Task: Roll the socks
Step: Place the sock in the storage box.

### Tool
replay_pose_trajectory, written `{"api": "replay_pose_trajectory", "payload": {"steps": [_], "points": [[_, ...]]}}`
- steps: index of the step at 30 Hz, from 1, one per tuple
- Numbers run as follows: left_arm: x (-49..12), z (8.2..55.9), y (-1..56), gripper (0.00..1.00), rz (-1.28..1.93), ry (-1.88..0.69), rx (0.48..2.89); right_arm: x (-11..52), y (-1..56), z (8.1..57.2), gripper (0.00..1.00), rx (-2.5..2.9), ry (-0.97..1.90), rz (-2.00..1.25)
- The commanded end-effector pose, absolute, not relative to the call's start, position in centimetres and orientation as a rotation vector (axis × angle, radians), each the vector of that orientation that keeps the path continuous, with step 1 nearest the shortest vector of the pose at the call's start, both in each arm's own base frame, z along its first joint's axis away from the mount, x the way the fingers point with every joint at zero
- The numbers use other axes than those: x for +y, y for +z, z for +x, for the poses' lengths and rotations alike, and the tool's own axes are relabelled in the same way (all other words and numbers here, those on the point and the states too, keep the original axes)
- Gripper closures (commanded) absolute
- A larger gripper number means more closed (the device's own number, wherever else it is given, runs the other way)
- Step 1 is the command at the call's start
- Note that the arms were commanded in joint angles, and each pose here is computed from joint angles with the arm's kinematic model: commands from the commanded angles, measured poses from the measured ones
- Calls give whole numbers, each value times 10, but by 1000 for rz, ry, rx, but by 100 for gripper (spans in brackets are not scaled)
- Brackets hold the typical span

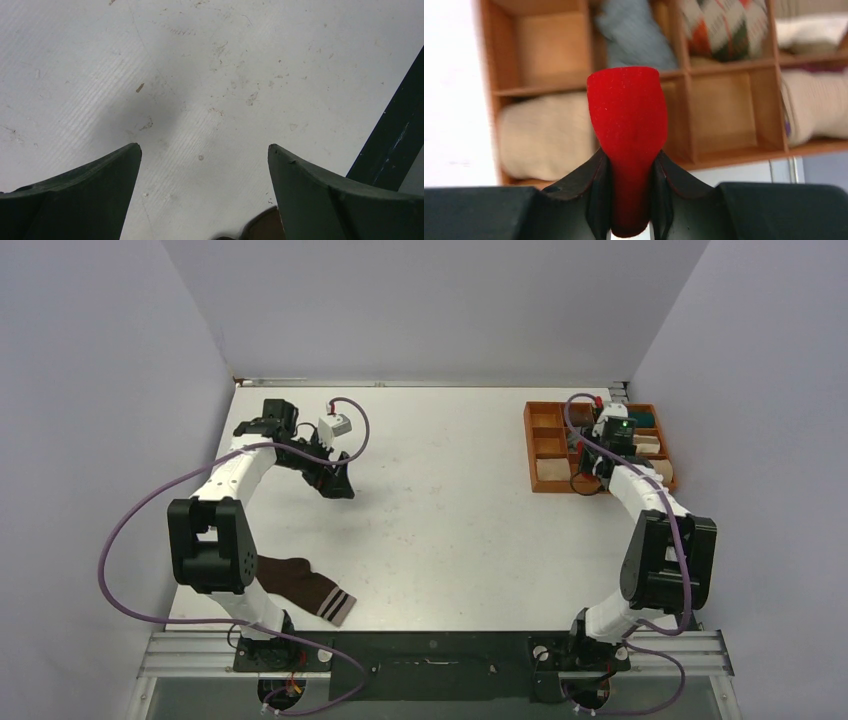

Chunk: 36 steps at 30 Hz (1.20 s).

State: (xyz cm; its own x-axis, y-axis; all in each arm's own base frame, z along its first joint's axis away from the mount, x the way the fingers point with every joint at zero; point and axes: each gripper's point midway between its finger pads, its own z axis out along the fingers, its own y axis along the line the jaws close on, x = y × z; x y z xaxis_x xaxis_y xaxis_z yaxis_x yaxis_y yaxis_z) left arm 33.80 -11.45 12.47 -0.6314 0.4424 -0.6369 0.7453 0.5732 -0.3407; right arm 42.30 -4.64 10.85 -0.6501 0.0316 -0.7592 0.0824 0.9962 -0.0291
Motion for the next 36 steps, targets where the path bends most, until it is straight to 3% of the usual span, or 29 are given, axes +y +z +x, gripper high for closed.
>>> {"api": "replay_pose_trajectory", "payload": {"steps": [1, 22, 32, 34, 36], "points": [[-115, 345, 131, 4, 964, -801, 2274, -79, 109, 416, 95, 2238, -186, 104], [-114, 338, 123, 4, 979, -809, 2286, -74, 18, 425, 95, 2445, -23, 66], [-114, 338, 121, 4, 984, -814, 2295, -80, -4, 390, 94, 2571, -84, 136], [-114, 338, 120, 4, 981, -821, 2298, -84, 1, 388, 87, 2566, -119, 149], [-115, 338, 120, 4, 981, -827, 2298, -85, 6, 389, 68, 2565, -128, 148]]}}
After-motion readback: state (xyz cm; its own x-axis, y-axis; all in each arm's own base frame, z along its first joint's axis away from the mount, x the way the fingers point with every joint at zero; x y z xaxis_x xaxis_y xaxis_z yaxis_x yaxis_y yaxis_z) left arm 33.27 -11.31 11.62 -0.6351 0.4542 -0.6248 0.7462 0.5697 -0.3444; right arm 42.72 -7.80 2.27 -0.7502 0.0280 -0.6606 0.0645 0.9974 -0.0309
